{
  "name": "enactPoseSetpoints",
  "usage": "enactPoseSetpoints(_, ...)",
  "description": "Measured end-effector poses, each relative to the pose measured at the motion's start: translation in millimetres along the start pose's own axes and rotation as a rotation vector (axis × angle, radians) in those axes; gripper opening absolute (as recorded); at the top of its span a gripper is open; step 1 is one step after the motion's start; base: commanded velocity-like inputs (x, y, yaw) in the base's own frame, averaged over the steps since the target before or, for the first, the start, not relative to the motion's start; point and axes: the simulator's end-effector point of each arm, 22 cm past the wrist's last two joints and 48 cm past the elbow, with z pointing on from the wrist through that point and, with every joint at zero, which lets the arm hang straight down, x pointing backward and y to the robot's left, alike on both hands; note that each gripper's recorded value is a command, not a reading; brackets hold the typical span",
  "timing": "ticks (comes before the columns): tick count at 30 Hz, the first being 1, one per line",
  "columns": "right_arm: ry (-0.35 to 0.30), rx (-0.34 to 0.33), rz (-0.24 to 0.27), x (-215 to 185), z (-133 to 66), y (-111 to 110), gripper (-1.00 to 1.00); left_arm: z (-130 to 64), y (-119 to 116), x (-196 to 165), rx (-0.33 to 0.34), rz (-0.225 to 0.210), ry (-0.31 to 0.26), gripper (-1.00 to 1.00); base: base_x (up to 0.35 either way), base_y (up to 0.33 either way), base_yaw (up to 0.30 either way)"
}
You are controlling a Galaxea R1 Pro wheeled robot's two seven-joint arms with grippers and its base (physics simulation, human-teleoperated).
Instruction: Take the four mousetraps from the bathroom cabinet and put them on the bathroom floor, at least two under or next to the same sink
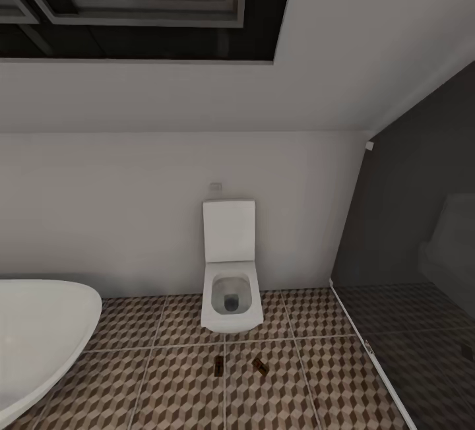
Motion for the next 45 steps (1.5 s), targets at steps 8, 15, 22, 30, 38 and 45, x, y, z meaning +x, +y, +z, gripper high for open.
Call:
enactPoseSetpoints(8,0.000,0.000,0.001,-0.1,0.0,0.1,1.00,0.0,0.0,-0.1,0.000,0.000,0.000,1.00,0.000,0.000,0.000)
enactPoseSetpoints(15,0.000,0.000,0.001,-0.1,0.0,0.1,1.00,0.0,0.0,-0.1,0.000,0.000,0.000,1.00,0.000,0.000,0.000)
enactPoseSetpoints(22,0.000,0.000,0.001,-0.1,0.0,0.2,1.00,0.0,0.0,0.1,0.000,0.000,0.000,1.00,0.000,0.000,0.000)
enactPoseSetpoints(30,0.000,0.000,0.001,-0.1,0.0,0.1,1.00,0.0,0.0,0.0,0.000,0.000,0.000,1.00,0.000,0.000,0.000)
enactPoseSetpoints(38,0.000,0.000,0.001,-0.1,0.0,0.1,1.00,0.0,0.0,-0.2,0.000,0.000,0.000,1.00,0.000,0.000,0.000)
enactPoseSetpoints(45,0.000,0.000,0.001,-0.1,0.0,0.3,1.00,0.0,-0.1,-0.3,0.000,0.000,0.000,1.00,0.000,0.000,0.000)
